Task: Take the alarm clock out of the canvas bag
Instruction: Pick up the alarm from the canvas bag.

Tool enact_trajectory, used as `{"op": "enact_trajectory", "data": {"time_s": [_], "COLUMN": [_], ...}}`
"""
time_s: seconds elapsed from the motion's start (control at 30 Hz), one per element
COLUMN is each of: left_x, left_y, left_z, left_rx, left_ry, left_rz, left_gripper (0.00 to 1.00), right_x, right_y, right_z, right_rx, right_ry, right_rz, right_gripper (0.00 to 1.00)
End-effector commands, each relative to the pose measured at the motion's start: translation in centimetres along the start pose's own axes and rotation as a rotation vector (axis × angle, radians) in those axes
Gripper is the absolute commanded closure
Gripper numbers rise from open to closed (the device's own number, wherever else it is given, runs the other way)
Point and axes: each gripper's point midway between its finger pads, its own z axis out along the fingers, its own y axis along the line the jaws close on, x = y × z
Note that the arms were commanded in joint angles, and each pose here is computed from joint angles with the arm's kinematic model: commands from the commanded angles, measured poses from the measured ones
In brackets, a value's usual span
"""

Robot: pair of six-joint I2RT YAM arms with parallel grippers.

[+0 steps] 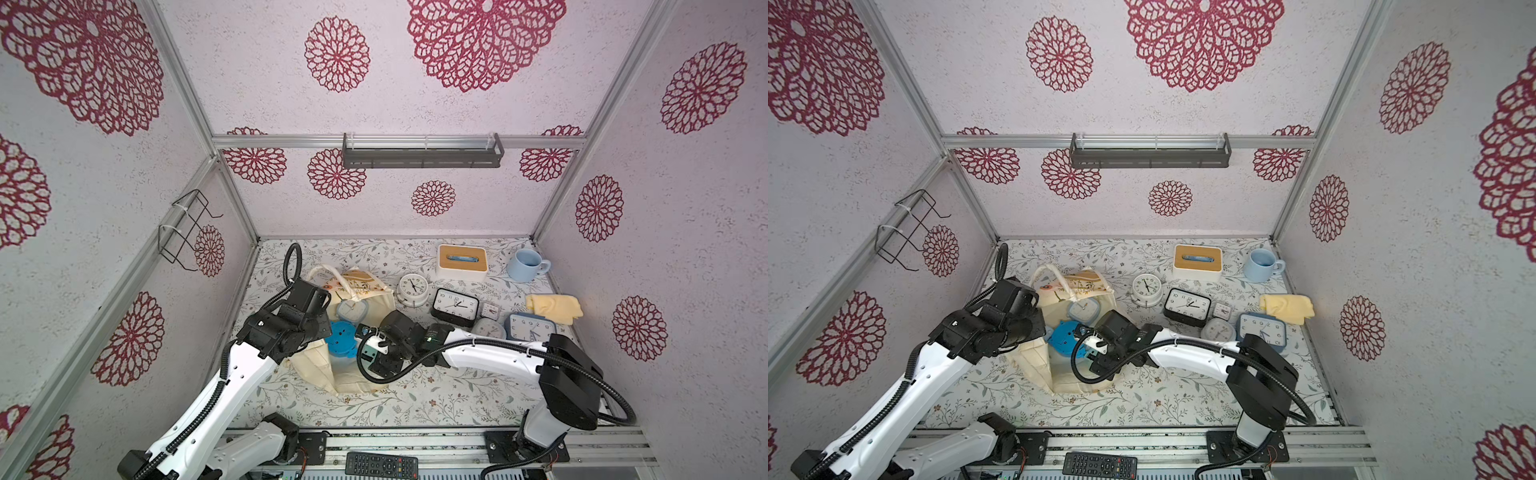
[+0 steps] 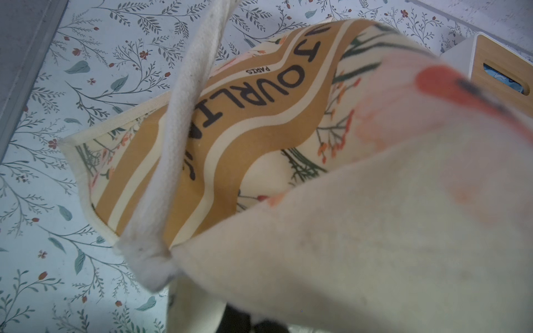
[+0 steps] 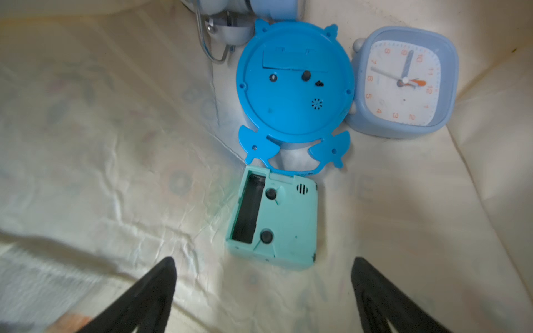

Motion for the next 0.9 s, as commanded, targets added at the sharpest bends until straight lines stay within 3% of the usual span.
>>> {"op": "enact_trajectory", "data": {"time_s": [0.0, 0.23, 0.47, 0.73, 0.87], "left_x": [0.3, 0.1, 0.1, -0.3, -0.6], "left_y": [-0.7, -0.6, -0.7, -0.5, -0.6], "left_z": [-0.2, -0.4, -0.4, -0.8, -1.0], "left_rx": [0.043, 0.047, 0.050, 0.048, 0.046], "left_ry": [0.008, -0.005, -0.007, -0.029, -0.032], "left_rz": [-0.015, -0.015, -0.018, -0.016, -0.013], "left_gripper": [1.00, 1.00, 1.00, 1.00, 1.00], "right_x": [-1.7, -1.1, -0.3, 0.1, 0.4], "right_y": [-1.1, -2.7, -3.0, -2.1, -2.0], "right_z": [0.8, 3.2, 4.9, 5.4, 5.3], "right_rx": [0.059, 0.131, 0.098, -0.004, -0.012], "right_ry": [-0.042, 0.026, 0.090, 0.147, 0.159], "right_rz": [-0.017, -0.004, 0.018, 0.040, 0.045], "right_gripper": [0.03, 0.02, 0.06, 0.21, 0.37]}}
